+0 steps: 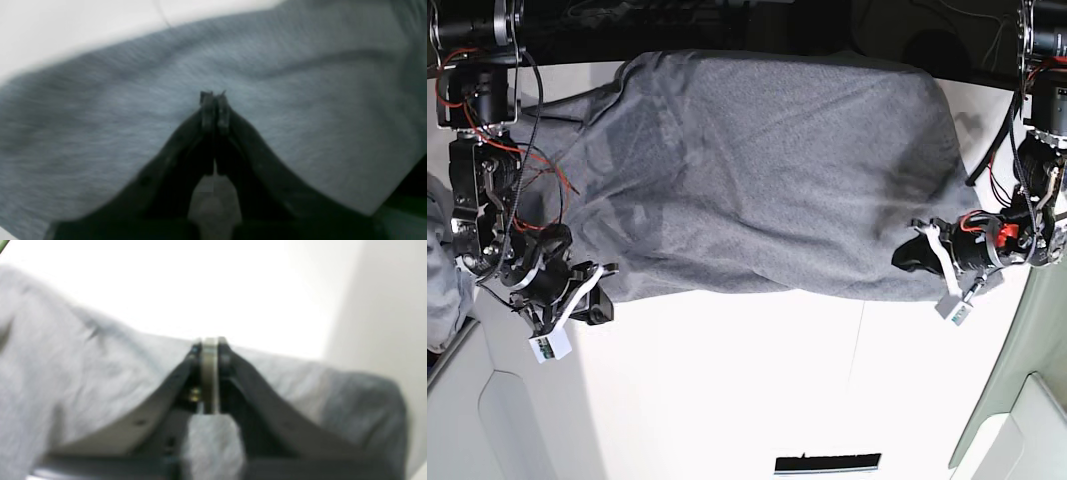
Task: Layout the t-shirt on the table in an organized manner, then fold the t-shirt properly
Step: 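Drag the held t-shirt corners toward the robot with both grippers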
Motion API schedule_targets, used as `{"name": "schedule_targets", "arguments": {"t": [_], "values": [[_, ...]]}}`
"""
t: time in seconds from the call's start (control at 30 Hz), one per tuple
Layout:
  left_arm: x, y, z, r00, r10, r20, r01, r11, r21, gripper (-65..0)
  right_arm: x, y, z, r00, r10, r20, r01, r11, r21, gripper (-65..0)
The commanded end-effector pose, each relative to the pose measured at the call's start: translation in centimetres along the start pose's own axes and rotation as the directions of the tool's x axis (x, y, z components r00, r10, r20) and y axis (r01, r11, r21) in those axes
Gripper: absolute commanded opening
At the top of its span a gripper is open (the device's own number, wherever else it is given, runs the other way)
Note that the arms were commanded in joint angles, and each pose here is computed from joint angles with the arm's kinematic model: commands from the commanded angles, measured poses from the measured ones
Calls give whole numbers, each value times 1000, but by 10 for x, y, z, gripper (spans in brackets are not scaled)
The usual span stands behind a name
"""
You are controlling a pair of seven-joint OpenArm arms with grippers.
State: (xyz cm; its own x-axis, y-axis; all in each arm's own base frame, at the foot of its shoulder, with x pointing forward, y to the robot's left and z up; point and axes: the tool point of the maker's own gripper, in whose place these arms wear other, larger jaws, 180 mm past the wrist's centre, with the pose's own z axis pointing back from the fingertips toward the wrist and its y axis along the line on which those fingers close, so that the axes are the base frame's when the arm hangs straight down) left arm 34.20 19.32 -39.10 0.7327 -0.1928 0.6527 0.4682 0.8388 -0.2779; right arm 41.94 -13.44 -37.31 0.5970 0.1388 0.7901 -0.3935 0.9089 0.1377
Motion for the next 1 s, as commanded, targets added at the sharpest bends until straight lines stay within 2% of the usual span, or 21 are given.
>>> {"name": "schedule_targets", "arguments": {"t": [0.0,0.07,0.13,0.2,0.3,0.37,0.43,0.5,0.6,0.7,0.77,0.87,0.97], "values": [[6,-3,7,1000,-14,23,14,1000,-15,-650,25,-11,-1,999,9,52,-9,1000,-16,-480],[-21,-12,4,999,31,-30,-32,999,-33,-650,24,-28,-8,999,-21,39,23,998,-65,-378],[-50,-18,1,995,59,-85,-61,998,-31,-650,20,-46,-13,998,-46,30,49,991,-124,-334],[-73,-24,0,989,73,-125,-78,996,-34,-641,13,-58,-16,999,-49,11,50,987,-151,-317],[-93,-27,-2,983,75,-166,-80,997,-19,-512,-2,-63,-20,998,-50,-36,43,985,-164,-318],[-101,-11,-5,979,89,-184,-75,994,80,-494,-14,-59,-21,996,-48,-70,38,990,-135,-325],[-102,9,-7,978,80,-192,-42,980,195,-495,-31,-55,-21,991,-50,-121,36,993,-115,-393],[-102,27,-9,975,80,-205,-21,962,271,-508,-51,-52,-18,983,-56,-176,38,994,-100,-472],[-99,50,-17,966,123,-225,-41,940,339,-583,-77,-48,-12,973,-96,-208,80,993,-88,-558],[-87,73,-26,961,186,-206,-95,919,383,-617,-99,-46,-5,963,-162,-215,148,986,-79,-650],[-75,87,-30,959,218,-183,-130,907,400,-625,-111,-42,1,957,-192,-218,182,981,-63,-650],[-54,101,-35,954,257,-156,-174,895,412,-626,-127,-27,12,958,-181,-222,186,983,1,-650],[-25,107,-41,960,250,-125,-179,893,413,-627,-143,-6,24,956,-185,-228,199,979,41,-650]]}}
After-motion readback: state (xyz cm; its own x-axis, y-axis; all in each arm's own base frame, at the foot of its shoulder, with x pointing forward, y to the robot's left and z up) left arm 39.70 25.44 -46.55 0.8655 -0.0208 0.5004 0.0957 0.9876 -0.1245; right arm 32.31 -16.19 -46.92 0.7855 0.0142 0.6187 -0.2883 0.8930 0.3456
